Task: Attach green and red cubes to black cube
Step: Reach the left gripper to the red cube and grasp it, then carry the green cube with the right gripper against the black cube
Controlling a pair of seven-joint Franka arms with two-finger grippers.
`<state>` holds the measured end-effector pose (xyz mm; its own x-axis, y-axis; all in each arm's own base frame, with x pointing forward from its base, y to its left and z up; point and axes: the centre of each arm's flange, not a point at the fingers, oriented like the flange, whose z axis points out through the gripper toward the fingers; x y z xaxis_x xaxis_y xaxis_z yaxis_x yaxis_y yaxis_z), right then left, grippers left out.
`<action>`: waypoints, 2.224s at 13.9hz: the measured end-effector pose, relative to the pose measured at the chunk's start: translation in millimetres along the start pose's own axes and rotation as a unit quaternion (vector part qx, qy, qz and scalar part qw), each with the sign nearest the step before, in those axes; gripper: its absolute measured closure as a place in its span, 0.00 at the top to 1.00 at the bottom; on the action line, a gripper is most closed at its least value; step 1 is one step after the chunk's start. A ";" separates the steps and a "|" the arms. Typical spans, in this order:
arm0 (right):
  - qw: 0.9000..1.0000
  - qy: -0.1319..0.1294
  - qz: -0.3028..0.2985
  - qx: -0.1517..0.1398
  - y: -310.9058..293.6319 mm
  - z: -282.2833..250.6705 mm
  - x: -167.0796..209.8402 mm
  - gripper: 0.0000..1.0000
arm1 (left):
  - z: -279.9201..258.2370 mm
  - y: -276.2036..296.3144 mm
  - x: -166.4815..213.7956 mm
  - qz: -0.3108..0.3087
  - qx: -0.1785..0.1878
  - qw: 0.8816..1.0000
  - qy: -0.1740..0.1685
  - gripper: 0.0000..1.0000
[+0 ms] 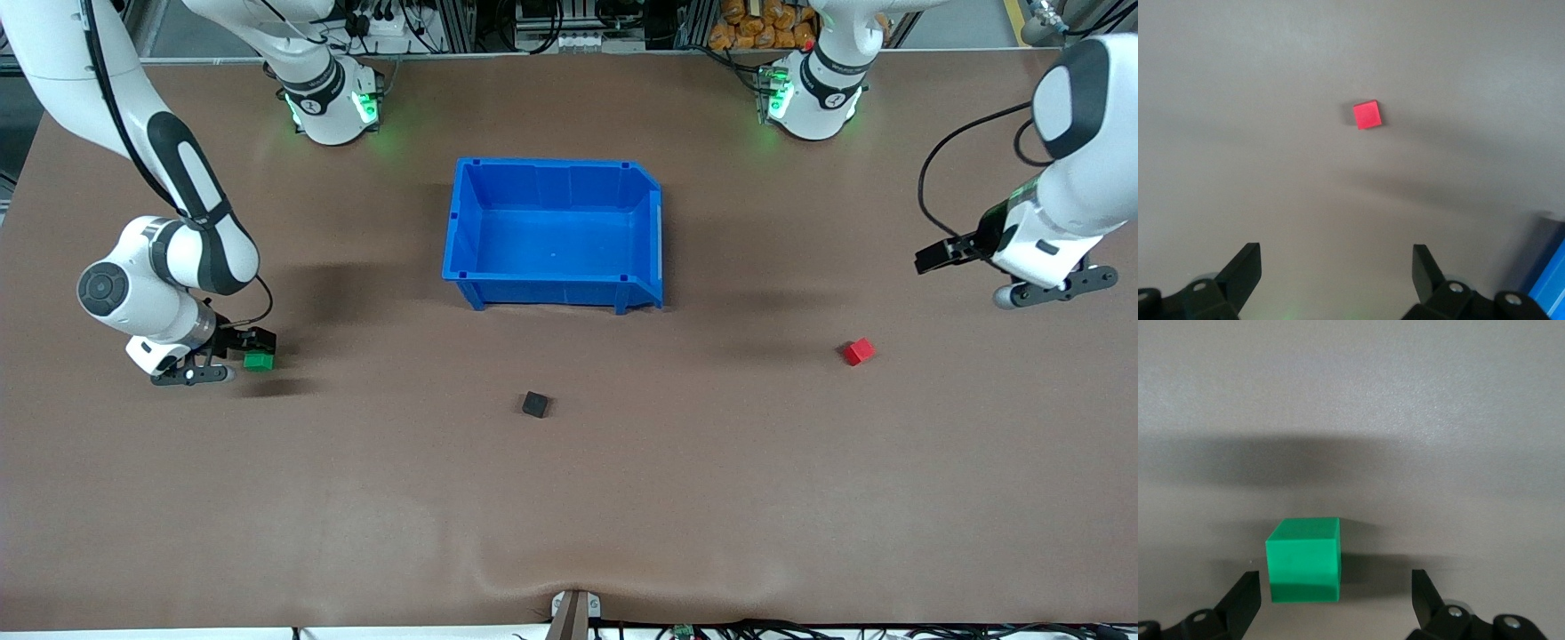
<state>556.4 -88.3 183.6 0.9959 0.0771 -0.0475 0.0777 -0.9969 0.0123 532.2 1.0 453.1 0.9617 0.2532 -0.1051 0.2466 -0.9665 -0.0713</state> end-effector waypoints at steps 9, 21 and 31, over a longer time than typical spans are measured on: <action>1.000 0.005 -0.004 0.000 -4.4 -2.8 4.8 0.80 | 80.8 40.9 25.3 -0.152 -0.015 0.988 -0.032 1.00; 0.979 0.027 -0.202 -0.007 -18.5 -19.9 26.4 0.40 | 180.9 42.7 61.9 -0.183 -0.032 0.982 -0.019 1.00; 0.831 0.071 -0.552 -0.024 -200.9 -107.7 111.0 0.40 | 237.3 21.4 81.1 -0.187 -0.030 0.982 0.001 0.90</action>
<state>656.3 122.2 283.4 0.3122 0.9479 0.0627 0.9452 -0.3166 0.0798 587.1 10.9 207.7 0.8029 0.5907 -0.0798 0.5890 -0.8068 -0.0462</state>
